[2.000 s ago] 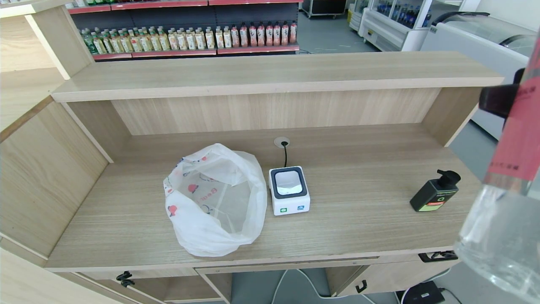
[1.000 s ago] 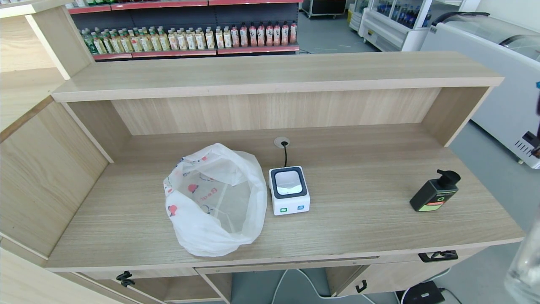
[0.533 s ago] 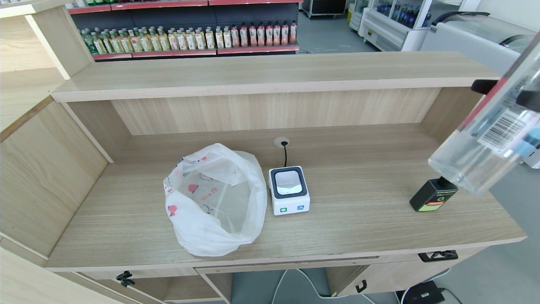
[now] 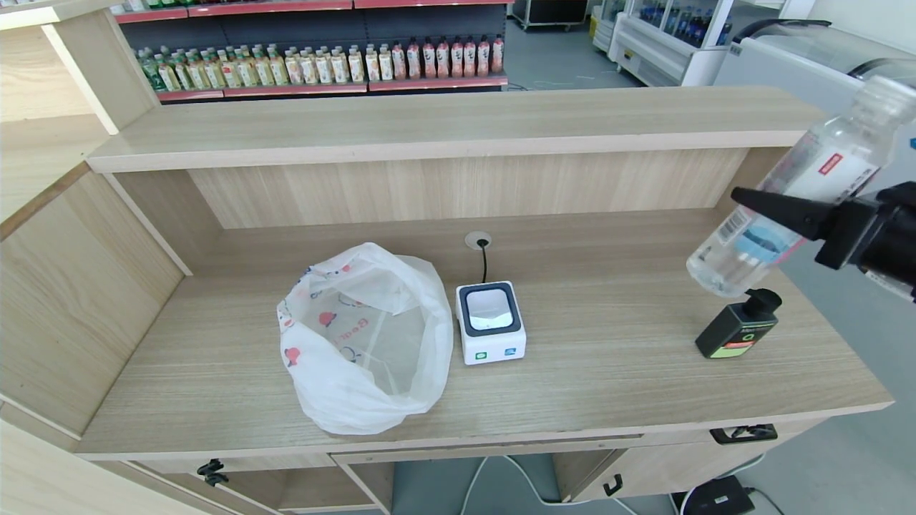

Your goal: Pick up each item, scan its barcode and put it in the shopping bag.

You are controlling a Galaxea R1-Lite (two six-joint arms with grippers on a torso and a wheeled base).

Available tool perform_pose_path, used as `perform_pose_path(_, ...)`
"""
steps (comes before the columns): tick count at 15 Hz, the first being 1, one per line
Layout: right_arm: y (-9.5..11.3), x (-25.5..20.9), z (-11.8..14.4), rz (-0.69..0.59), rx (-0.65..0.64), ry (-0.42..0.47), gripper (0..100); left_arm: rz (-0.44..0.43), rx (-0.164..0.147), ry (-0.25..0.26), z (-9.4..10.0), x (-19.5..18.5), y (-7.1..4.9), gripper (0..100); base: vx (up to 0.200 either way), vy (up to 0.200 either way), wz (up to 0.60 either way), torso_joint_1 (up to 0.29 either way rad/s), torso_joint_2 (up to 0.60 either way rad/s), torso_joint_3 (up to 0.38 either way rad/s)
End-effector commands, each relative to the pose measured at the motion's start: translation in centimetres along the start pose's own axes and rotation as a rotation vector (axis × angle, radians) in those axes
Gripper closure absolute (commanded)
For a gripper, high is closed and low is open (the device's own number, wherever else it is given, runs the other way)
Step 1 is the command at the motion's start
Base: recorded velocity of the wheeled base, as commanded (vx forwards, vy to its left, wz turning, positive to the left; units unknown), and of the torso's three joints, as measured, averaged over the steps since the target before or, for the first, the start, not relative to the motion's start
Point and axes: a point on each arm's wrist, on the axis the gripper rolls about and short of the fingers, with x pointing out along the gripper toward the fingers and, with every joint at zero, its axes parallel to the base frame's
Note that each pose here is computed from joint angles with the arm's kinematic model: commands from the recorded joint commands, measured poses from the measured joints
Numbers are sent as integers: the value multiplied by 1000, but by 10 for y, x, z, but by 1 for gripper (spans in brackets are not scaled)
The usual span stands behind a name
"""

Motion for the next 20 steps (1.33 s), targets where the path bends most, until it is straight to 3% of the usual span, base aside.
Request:
perform_pose_path(1, 24, -14, -9, -1, 10, 23, 100, -1, 0, -1, 0, 0, 0, 0, 0, 0, 0, 0, 0, 0)
perform_pose_path(5, 16, -22, -20, -55, -38, -11, 100, 1, 0, -1, 0, 0, 0, 0, 0, 0, 0, 0, 0, 0)
perform_pose_path(10, 7, -26, -38, -194, -221, 70, 100, 1, -2, -1, 0, 0, 0, 0, 0, 0, 0, 0, 0, 0)
perform_pose_path(14, 11, -27, -37, -189, -247, 67, 100, -1, 0, -1, 0, 0, 0, 0, 0, 0, 0, 0, 0, 0)
perform_pose_path(17, 12, -26, -41, -256, -350, 111, 100, -1, 0, -1, 0, 0, 0, 0, 0, 0, 600, -1, 1, 7)
perform_pose_path(20, 18, -16, -45, -235, -366, 126, 100, -1, 0, -1, 0, 0, 0, 0, 0, 0, 600, 12, -1, 2)
